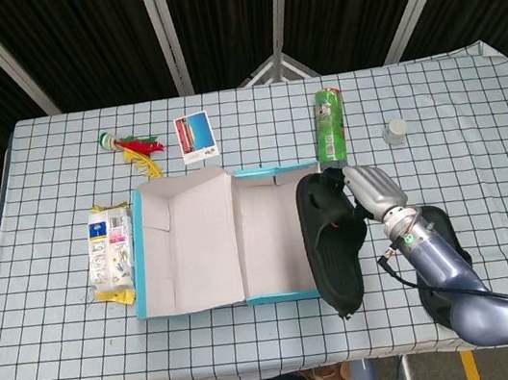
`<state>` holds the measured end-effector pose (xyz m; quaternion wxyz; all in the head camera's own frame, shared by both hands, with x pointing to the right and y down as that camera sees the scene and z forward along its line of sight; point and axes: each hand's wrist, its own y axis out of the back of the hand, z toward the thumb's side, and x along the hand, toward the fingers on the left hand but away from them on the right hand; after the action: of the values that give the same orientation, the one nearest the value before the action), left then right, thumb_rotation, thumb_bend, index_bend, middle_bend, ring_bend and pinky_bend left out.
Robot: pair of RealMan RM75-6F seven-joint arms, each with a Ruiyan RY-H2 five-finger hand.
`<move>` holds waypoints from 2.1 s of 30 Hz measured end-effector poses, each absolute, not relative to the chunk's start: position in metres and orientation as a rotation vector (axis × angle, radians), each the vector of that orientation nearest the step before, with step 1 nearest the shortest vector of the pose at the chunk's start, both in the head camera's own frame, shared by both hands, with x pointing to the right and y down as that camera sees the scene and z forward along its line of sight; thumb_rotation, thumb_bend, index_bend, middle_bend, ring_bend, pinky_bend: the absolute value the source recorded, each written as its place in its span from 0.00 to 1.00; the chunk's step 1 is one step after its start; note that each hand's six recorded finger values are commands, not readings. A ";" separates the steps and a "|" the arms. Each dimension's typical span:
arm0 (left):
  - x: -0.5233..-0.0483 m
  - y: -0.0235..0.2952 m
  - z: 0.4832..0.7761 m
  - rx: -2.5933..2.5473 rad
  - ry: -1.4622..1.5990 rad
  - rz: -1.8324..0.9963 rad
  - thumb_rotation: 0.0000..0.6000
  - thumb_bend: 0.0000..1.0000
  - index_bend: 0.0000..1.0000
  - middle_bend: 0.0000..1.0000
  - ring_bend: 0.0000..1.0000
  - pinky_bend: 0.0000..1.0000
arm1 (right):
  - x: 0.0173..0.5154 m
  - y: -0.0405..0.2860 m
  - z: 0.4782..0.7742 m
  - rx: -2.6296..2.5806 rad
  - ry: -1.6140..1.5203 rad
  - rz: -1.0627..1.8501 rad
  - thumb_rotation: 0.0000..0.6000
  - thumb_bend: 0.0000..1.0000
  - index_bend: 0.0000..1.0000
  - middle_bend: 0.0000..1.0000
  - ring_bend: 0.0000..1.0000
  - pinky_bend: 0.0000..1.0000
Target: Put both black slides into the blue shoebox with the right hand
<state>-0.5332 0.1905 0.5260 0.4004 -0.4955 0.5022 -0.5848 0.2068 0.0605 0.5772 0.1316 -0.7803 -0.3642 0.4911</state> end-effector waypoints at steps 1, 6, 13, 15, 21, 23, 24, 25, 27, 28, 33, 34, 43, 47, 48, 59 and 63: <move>-0.533 0.190 0.524 -1.247 1.275 -1.464 1.00 0.73 0.15 0.04 0.00 0.00 | 0.203 0.060 0.581 -2.276 -1.082 1.396 1.00 0.53 0.57 0.58 0.58 0.24; -0.531 0.189 0.524 -1.238 1.286 -1.425 1.00 0.73 0.15 0.04 0.00 0.00 | 0.195 0.057 0.597 -2.279 -1.273 1.298 1.00 0.54 0.58 0.58 0.58 0.24; -0.530 0.188 0.527 -1.245 1.276 -1.435 1.00 0.73 0.15 0.04 0.00 0.00 | 0.194 0.048 0.609 -2.196 -1.523 1.189 1.00 0.54 0.58 0.58 0.58 0.24; -0.530 0.188 0.528 -1.246 1.274 -1.438 1.00 0.73 0.15 0.04 0.00 0.00 | 0.192 0.045 0.608 -2.183 -1.555 1.150 1.00 0.55 0.58 0.58 0.58 0.24; -0.531 0.188 0.529 -1.247 1.269 -1.449 1.00 0.73 0.15 0.04 0.00 0.00 | 0.186 0.038 0.602 -2.138 -1.647 1.005 1.00 0.56 0.59 0.58 0.58 0.24; -0.531 0.188 0.530 -1.246 1.270 -1.451 1.00 0.73 0.15 0.04 0.00 0.00 | 0.184 0.037 0.599 -2.101 -1.668 0.941 1.00 0.56 0.59 0.58 0.58 0.24; -0.531 0.188 0.530 -1.247 1.270 -1.452 1.00 0.73 0.15 0.04 0.00 0.00 | 0.183 0.037 0.598 -2.082 -1.677 0.911 1.00 0.56 0.59 0.58 0.58 0.24; -0.531 0.188 0.530 -1.247 1.269 -1.454 1.00 0.73 0.15 0.04 0.00 0.00 | 0.182 0.037 0.598 -2.056 -1.687 0.874 1.00 0.56 0.59 0.58 0.58 0.24; -0.531 0.188 0.530 -1.250 1.264 -1.454 1.00 0.73 0.15 0.04 0.00 0.00 | 0.178 0.040 0.599 -2.021 -1.680 0.833 1.00 0.56 0.59 0.58 0.58 0.24; -0.530 0.188 0.530 -1.250 1.264 -1.453 1.00 0.73 0.15 0.04 0.00 0.00 | 0.175 0.043 0.603 -2.002 -1.666 0.820 1.00 0.56 0.59 0.58 0.58 0.24; -0.531 0.188 0.529 -1.244 1.269 -1.453 1.00 0.73 0.15 0.04 0.00 0.00 | 0.158 0.061 0.620 -1.968 -1.568 0.828 1.00 0.56 0.59 0.58 0.58 0.24; -0.532 0.188 0.529 -1.242 1.271 -1.454 1.00 0.73 0.15 0.04 0.00 0.00 | 0.155 0.064 0.623 -1.966 -1.547 0.842 1.00 0.56 0.59 0.58 0.58 0.24; -0.532 0.188 0.531 -1.243 1.269 -1.463 1.00 0.73 0.15 0.04 0.00 0.00 | 0.136 0.083 0.645 -1.978 -1.436 0.991 1.00 0.56 0.59 0.58 0.58 0.24; -0.534 0.188 0.529 -1.240 1.276 -1.463 1.00 0.73 0.15 0.04 0.00 0.00 | 0.132 0.084 0.653 -1.974 -1.411 1.028 1.00 0.56 0.59 0.58 0.58 0.24; -0.534 0.188 0.529 -1.239 1.278 -1.462 1.00 0.73 0.15 0.04 0.00 0.00 | 0.132 0.084 0.654 -1.968 -1.403 1.033 1.00 0.56 0.59 0.58 0.58 0.24; -0.535 0.188 0.527 -1.237 1.284 -1.461 1.00 0.73 0.15 0.04 0.00 0.00 | 0.143 0.086 0.679 -1.957 -1.348 1.091 1.00 0.56 0.59 0.58 0.58 0.24; -0.535 0.188 0.527 -1.236 1.285 -1.461 1.00 0.73 0.15 0.04 0.00 0.00 | 0.144 0.087 0.684 -1.952 -1.343 1.099 1.00 0.56 0.59 0.58 0.58 0.24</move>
<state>-0.5351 0.1884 0.5274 0.4061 -0.4900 0.5095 -0.5792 0.1442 0.0868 0.6835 0.2618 -0.7213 -0.4963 0.4061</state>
